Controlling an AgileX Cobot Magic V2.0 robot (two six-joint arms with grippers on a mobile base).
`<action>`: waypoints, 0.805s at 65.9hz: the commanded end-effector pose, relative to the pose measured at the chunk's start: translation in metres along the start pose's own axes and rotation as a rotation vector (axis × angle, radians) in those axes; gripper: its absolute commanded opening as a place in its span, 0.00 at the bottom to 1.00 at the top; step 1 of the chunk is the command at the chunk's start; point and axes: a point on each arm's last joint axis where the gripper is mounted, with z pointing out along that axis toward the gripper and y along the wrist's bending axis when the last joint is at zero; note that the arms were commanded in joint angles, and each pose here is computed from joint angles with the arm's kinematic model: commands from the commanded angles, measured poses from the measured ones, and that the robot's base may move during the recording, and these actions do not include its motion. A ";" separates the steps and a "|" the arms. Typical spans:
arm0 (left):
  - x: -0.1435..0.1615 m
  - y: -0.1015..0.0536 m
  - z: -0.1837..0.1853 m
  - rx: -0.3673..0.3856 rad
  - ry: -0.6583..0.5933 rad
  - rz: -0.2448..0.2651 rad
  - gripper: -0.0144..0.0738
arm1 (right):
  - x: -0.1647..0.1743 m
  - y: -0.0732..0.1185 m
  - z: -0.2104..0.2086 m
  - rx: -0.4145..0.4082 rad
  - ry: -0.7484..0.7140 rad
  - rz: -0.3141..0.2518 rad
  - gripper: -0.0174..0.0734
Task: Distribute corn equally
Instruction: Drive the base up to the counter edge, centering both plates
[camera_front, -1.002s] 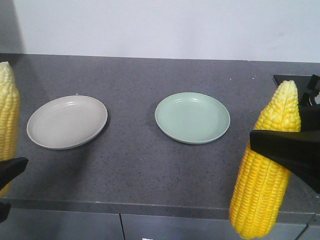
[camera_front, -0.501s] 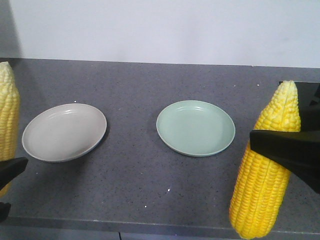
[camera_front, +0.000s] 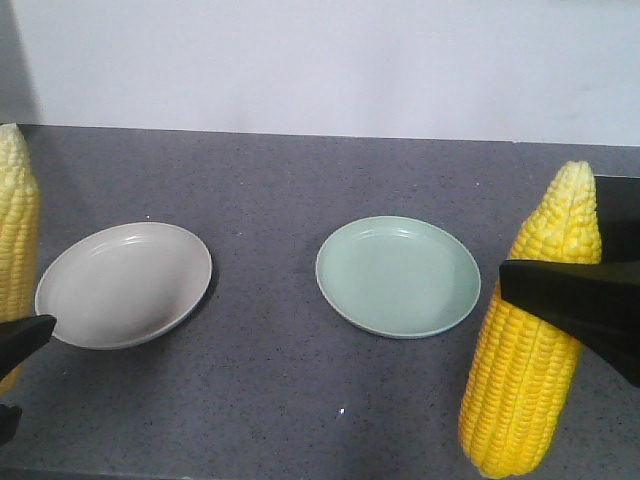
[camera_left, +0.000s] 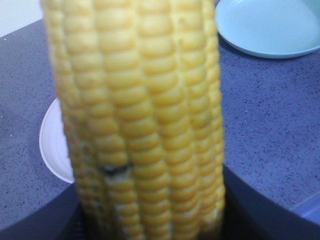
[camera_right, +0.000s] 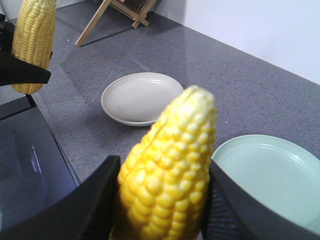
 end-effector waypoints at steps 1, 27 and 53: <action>-0.013 0.001 -0.007 -0.005 -0.098 0.000 0.52 | -0.012 0.002 -0.005 0.008 -0.078 0.003 0.42; -0.013 0.001 -0.007 -0.005 -0.098 0.000 0.52 | -0.012 0.002 -0.005 0.008 -0.078 0.003 0.42; -0.013 0.001 -0.007 -0.005 -0.098 0.000 0.52 | -0.012 0.002 -0.005 0.008 -0.078 0.003 0.42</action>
